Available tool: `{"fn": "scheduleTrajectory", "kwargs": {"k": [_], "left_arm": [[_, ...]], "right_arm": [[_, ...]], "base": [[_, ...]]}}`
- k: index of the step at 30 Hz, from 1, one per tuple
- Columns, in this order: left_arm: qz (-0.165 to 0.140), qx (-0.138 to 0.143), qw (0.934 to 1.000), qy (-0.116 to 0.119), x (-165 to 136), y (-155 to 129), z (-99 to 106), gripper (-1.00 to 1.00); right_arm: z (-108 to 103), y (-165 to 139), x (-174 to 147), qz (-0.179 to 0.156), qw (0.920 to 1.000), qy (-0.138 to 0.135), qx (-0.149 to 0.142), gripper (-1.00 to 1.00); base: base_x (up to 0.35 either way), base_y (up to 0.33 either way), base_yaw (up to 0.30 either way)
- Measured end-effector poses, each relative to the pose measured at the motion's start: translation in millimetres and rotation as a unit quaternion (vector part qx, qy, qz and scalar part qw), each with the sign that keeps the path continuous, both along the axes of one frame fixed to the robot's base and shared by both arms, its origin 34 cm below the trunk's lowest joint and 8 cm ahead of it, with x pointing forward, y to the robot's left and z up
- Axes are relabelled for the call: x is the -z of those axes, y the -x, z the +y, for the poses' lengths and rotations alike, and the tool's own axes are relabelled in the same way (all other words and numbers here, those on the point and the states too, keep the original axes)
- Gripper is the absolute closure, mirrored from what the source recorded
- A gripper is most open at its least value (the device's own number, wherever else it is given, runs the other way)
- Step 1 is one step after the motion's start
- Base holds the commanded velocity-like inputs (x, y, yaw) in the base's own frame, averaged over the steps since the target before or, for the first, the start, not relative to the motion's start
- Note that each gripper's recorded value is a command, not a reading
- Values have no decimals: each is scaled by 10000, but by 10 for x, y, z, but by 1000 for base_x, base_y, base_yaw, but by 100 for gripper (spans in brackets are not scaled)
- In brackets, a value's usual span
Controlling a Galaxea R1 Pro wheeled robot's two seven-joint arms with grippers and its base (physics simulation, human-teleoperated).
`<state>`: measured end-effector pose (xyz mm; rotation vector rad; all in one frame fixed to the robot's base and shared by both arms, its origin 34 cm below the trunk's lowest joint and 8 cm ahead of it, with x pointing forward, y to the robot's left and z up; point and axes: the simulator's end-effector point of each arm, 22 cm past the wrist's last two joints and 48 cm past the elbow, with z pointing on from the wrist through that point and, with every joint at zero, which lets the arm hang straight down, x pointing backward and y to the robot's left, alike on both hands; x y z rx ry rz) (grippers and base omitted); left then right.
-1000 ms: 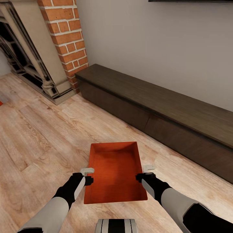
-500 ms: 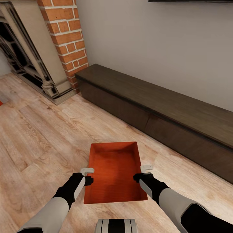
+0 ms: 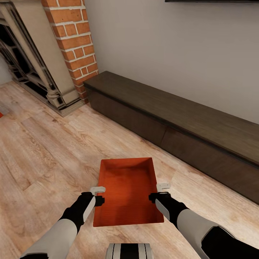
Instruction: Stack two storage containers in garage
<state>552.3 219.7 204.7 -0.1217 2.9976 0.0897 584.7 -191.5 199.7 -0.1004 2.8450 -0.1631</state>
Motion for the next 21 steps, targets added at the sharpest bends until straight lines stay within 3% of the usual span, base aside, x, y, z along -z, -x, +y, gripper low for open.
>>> {"fn": "scheduleTrajectory", "kwargs": {"k": [21], "left_arm": [[0,4,10000,23,-1,0,-34,-100]], "right_arm": [[-13,-1,1,-1,10000,8,2,-100]], "base": [[0,0,0]]}}
